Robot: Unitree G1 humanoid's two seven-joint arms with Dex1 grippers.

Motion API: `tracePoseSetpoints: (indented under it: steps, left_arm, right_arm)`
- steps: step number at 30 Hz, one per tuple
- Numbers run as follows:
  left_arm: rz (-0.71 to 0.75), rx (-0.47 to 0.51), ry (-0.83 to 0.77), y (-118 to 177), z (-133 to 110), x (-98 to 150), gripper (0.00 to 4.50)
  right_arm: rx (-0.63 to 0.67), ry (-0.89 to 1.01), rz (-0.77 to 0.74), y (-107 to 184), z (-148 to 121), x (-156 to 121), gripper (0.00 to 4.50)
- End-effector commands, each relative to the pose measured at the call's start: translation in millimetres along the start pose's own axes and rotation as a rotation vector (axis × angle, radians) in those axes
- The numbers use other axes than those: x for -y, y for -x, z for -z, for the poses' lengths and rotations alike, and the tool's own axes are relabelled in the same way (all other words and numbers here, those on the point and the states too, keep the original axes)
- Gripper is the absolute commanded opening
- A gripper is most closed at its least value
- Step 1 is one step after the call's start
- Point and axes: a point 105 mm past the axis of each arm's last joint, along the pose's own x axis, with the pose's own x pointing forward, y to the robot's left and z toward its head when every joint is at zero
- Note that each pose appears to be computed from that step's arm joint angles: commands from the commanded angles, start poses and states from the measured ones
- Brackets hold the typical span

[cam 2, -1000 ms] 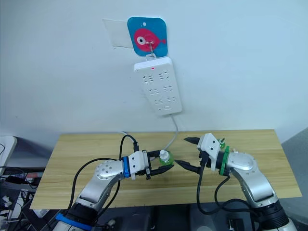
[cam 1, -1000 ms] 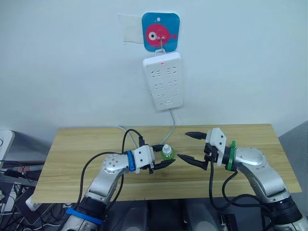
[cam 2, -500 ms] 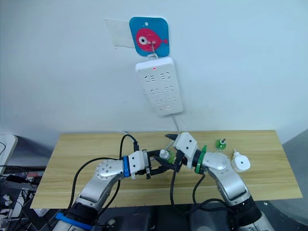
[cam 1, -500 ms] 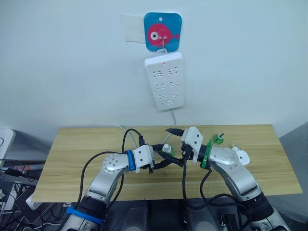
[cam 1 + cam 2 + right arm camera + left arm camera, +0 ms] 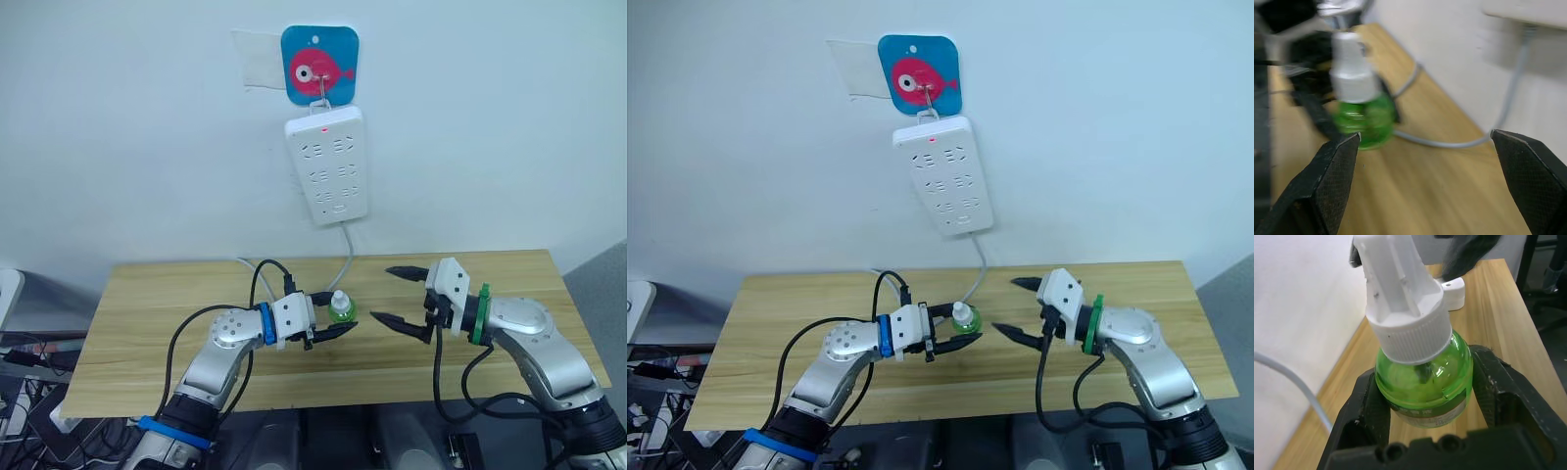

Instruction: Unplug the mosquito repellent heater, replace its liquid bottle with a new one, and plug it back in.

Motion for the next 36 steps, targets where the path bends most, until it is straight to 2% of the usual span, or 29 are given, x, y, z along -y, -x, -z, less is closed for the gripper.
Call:
tracePoseSetpoints:
  steps: [1, 8, 12, 15, 22, 23, 24, 30, 36]
  left_arm:
    - [0.017, 0.023, -0.025, 0, -6, 4, 2.24]
    - [0.027, 0.021, -0.030, 1, -7, 6, 2.24]
    - [0.033, 0.019, -0.035, 2, -7, 8, 2.24]
    - [0.036, 0.015, -0.035, 3, -6, 10, 2.24]
    - [0.037, 0.024, -0.039, 1, -7, 11, 2.24]
    - [0.038, 0.024, -0.041, 0, -8, 11, 2.24]
    - [0.038, 0.025, -0.042, 0, -8, 11, 2.24]
    - [0.036, 0.023, -0.046, 1, -8, 10, 2.24]
    - [0.035, 0.012, -0.038, 4, -3, 12, 2.24]
  right_arm:
    - [0.089, -0.023, -0.109, -14, -22, -23, 4.48]
    - [0.180, -0.044, -0.087, -46, -40, -32, 4.48]
    - [0.201, -0.055, -0.083, -50, -43, -32, 4.48]
    - [0.197, -0.047, -0.103, -48, -42, -35, 3.66]
    - [0.157, 0.016, -0.130, -48, -34, -42, 1.05]
    - [0.157, 0.016, -0.129, -49, -34, -43, 0.57]
    - [0.156, 0.016, -0.129, -50, -34, -44, 0.29]
    - [0.168, 0.022, -0.126, -49, -37, -43, 0.19]
    - [0.245, 0.016, -0.145, -36, -61, -44, 0.19]
